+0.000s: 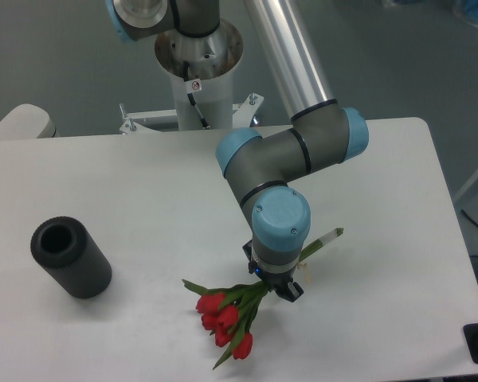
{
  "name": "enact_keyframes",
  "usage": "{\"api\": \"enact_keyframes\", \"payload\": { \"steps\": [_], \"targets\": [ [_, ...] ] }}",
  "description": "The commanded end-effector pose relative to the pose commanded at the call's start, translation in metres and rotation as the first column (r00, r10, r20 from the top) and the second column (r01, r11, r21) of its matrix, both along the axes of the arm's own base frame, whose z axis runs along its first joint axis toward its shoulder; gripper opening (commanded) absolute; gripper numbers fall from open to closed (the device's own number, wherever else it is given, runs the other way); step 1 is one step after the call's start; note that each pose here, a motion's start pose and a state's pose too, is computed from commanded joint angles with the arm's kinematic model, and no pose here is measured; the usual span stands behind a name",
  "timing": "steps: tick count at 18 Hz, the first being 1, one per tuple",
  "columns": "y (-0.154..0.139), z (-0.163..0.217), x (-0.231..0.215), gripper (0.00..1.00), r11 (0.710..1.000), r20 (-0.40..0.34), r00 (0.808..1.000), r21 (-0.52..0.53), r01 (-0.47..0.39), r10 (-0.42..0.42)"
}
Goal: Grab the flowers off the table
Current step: 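Lift the grasped tulips off the table and pull them back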
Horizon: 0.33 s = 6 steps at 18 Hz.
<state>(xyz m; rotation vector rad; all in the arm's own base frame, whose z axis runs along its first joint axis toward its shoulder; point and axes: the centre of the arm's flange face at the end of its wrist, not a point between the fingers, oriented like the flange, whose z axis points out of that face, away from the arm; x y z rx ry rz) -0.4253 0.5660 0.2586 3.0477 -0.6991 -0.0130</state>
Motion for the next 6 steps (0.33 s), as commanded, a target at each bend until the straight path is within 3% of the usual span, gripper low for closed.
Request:
{"api": "enact_keyframes", "payload": {
  "steps": [6],
  "targets": [
    [0.0001,-0.0013,0.0012,0.03,1.000,0.000,1.000,-0.002,0.000,0.000]
  ]
}}
